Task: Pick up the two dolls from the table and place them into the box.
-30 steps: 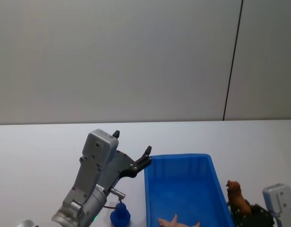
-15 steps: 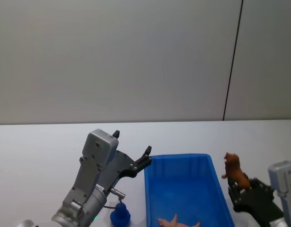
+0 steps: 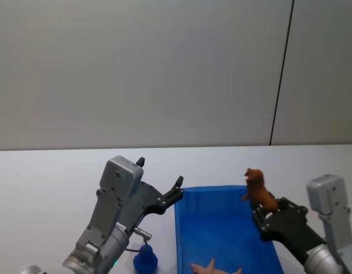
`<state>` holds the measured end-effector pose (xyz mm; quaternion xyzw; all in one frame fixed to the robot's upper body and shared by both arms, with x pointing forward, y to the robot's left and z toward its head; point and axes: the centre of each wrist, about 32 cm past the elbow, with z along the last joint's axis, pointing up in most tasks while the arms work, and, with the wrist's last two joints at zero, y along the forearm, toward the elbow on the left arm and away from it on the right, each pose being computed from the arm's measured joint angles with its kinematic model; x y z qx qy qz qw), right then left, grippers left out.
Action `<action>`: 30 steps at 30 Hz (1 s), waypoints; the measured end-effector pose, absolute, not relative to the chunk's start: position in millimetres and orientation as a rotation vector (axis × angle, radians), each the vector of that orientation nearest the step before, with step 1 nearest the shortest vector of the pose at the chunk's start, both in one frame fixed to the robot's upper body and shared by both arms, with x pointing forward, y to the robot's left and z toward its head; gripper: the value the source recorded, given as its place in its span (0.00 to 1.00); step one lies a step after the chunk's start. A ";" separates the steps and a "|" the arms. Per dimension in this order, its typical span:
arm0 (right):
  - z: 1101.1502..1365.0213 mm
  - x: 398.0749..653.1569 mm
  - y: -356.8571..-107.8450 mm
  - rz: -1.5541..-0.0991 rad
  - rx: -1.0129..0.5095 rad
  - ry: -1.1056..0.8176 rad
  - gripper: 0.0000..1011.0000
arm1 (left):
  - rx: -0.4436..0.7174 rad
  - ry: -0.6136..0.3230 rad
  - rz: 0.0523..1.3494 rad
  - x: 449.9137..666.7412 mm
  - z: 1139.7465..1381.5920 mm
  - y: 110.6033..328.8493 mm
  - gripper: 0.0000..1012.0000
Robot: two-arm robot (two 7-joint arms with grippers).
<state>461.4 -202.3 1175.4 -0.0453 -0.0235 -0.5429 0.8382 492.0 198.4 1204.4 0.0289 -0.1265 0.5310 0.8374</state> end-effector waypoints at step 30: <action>1156.7 469.5 -199.5 -1.229 -0.098 -0.061 0.99 | 0.061 -0.268 1.124 492.0 1204.4 198.4 0.99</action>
